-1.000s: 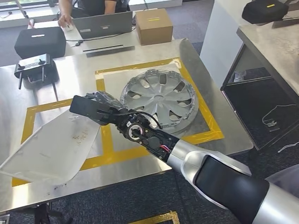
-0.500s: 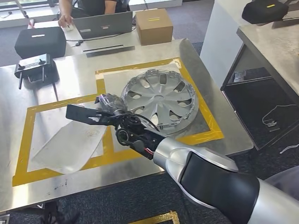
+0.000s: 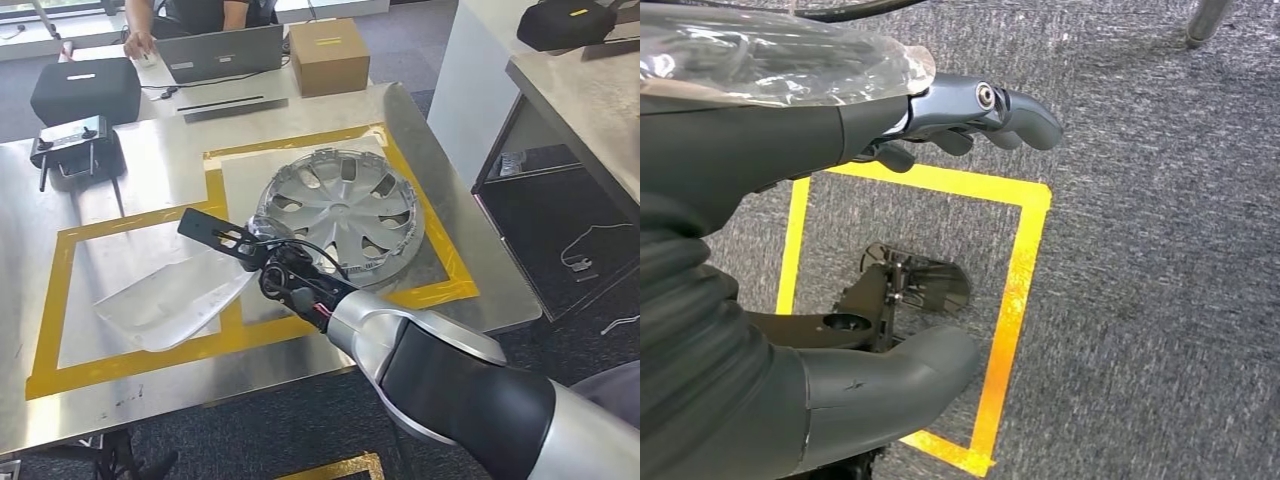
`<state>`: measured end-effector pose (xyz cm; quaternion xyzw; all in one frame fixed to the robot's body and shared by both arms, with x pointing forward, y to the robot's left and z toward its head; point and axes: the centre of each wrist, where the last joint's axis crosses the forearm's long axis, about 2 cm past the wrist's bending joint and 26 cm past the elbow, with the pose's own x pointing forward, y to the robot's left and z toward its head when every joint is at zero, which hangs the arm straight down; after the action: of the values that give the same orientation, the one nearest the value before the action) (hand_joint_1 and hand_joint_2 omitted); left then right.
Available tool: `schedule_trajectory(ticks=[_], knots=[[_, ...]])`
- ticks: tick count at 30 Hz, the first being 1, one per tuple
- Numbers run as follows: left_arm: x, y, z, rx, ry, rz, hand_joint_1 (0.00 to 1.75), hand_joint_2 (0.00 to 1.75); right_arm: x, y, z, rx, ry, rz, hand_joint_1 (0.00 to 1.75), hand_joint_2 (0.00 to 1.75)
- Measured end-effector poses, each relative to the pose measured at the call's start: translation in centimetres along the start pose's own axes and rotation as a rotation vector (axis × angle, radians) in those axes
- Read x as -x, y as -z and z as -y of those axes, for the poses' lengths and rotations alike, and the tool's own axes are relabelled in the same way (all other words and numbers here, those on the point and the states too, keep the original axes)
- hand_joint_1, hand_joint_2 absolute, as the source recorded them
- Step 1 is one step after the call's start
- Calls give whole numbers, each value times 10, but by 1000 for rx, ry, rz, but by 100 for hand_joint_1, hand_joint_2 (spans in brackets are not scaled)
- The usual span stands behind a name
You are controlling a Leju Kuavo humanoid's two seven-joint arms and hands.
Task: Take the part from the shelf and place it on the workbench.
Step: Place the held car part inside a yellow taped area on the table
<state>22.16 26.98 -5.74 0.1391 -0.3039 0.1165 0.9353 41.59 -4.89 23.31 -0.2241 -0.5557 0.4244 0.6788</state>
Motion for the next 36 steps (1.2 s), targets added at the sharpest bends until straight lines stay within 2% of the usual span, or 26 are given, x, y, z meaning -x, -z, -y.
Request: schedule_trajectory(ticks=[8, 18, 34, 36], knots=[[0, 0, 1, -4, 1, 0, 0, 175, -5, -2, 0, 24, 257, -91, 175, 175], [0, 0, 1, -9, 1, 12, 0, 175, -15, -4, 1, 36, 396, -126, 175, 175], [1, -1, 2, -10, 6, 36, 0, 175, -30, -7, 5, 112, 340, -110, 175, 175], [1, -1, 2, -10, 6, 36, 0, 175, -30, -7, 4, 112, 333, -108, 87, 87]])
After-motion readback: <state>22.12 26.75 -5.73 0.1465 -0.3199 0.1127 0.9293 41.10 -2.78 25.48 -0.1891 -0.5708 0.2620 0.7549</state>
